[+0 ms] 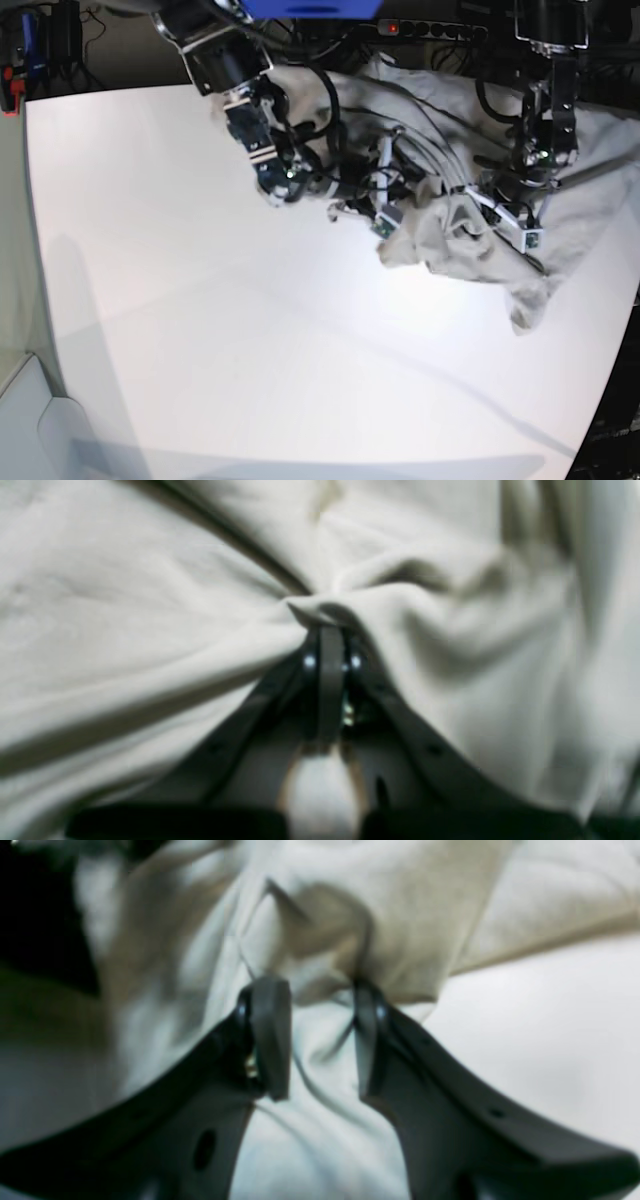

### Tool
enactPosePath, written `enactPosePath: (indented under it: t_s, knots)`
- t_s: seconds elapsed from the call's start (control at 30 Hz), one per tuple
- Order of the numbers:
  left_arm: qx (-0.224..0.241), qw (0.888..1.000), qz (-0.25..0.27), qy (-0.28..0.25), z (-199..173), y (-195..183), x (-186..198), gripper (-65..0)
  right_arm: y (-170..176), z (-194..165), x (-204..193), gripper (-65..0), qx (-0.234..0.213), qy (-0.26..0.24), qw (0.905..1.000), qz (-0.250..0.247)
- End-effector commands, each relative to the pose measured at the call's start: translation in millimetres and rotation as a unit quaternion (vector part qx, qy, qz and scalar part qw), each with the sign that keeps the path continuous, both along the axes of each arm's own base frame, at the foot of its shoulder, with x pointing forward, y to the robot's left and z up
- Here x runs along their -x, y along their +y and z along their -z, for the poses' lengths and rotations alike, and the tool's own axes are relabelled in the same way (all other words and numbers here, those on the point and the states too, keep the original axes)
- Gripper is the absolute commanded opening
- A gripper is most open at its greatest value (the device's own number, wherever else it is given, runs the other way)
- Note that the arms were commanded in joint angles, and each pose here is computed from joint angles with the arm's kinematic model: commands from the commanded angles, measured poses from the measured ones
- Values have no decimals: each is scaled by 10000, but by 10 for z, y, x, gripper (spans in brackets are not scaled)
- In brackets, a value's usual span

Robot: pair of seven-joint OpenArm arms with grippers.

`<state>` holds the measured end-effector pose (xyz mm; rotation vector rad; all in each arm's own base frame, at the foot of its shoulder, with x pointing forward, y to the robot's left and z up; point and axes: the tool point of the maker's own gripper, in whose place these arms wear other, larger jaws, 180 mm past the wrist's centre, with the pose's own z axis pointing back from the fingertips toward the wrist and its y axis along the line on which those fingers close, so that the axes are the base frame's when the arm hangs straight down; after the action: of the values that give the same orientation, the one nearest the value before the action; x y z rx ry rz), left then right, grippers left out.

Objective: Layout the t-shirt on the table in an organized manner, then fold the t-shirt properly
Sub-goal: 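Lift the hem with the right gripper and fold it toward the left gripper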

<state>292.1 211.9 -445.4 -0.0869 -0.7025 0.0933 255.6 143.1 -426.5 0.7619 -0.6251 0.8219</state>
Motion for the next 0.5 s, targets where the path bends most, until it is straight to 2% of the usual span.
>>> enactPosePath:
  t_s: [0.0, 0.13, 0.27, 0.47]
  knots:
    - [89, 9961, 153, 864, 259, -99, 342, -649, -70, -45, -28, -455, 212, -210, 9995, -129]
    - [89, 9965, 163, 820, 231, -104, 310, -649, -160, -291, -98, -455, 236, -699, 9971, -160]
    - [88, 9965, 162, 812, 229, -104, 308, -649, -403, -434, -336, -455, 366, -895, 9951, 198]
    - [89, 9963, 162, 835, 241, -104, 329, -649, -591, -734, -679, -454, 393, -1296, 9893, 542]
